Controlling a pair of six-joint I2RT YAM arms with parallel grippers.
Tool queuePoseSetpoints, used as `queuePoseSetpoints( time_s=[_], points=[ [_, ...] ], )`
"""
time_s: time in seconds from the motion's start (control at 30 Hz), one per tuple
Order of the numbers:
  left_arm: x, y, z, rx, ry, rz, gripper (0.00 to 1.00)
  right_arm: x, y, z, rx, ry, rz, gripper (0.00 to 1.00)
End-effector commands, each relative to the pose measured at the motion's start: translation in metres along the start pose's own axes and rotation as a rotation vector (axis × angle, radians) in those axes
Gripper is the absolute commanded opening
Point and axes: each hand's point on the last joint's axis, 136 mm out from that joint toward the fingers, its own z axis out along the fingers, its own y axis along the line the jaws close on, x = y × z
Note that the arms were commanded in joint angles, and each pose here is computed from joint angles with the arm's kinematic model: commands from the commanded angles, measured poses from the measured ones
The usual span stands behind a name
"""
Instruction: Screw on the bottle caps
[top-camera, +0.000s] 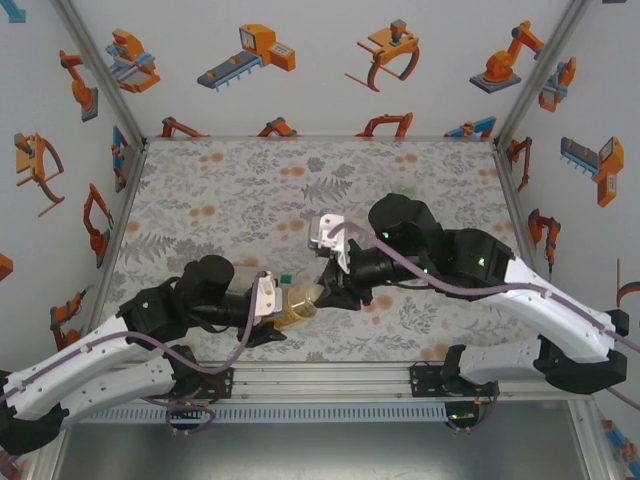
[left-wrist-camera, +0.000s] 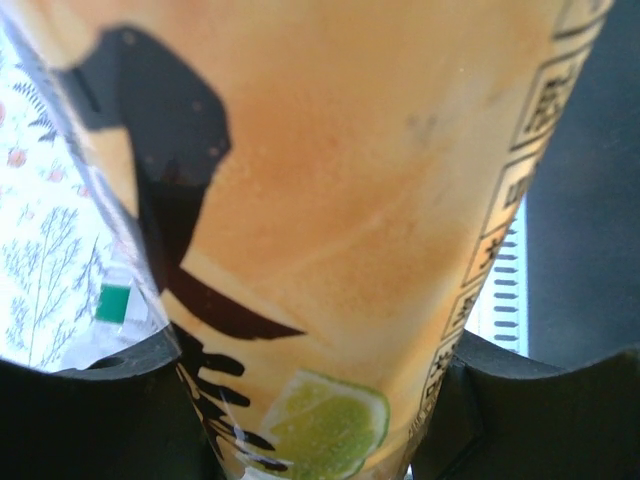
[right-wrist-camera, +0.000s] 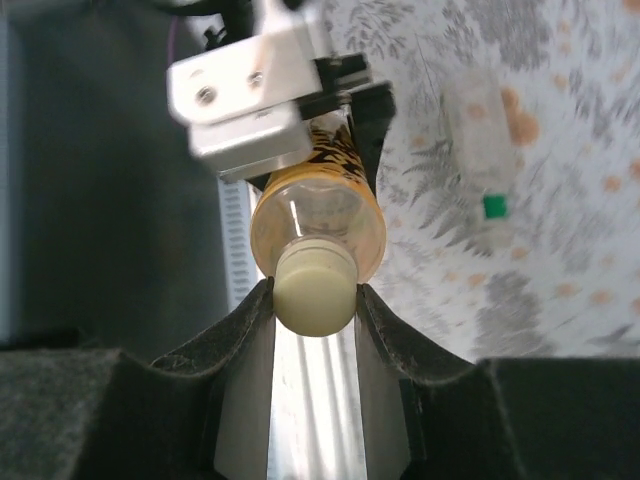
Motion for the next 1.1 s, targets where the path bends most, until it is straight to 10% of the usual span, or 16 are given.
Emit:
queuePoseSetpoints(
  time_s=[0.0, 0.23, 0.4, 0.83, 1.07],
  points=[
    [-0.024, 0.021, -0.010, -0.116, -0.059, 0.018, 0.00, 0.008, -0.039, 0.018, 0.186, -0.057, 0.511, 0.00],
    [-0.022, 0.031, -0.007, -0.165, -0.026, 0.034, 0.00, 0.044, -0.065, 0.041, 0.296, -0.116, 1.222, 0.00],
    [-0.023, 0.031, -0.005, -0.157, -0.027, 0.040, 0.00, 0.044, -0.070, 0.046, 0.282, -0.175, 1.317, 0.00],
    [-0.029, 0.010, -0.009, -0.055, -0.093, 0.082, 0.00, -0.003, -0.048, -0.007, 0.250, -0.164, 0.691, 0.60],
    [-0.038, -0.006, -0.012, 0.034, -0.129, 0.090, 0.00, -0.034, -0.020, -0.042, 0.156, -0.237, 0.230, 0.67]
  ],
)
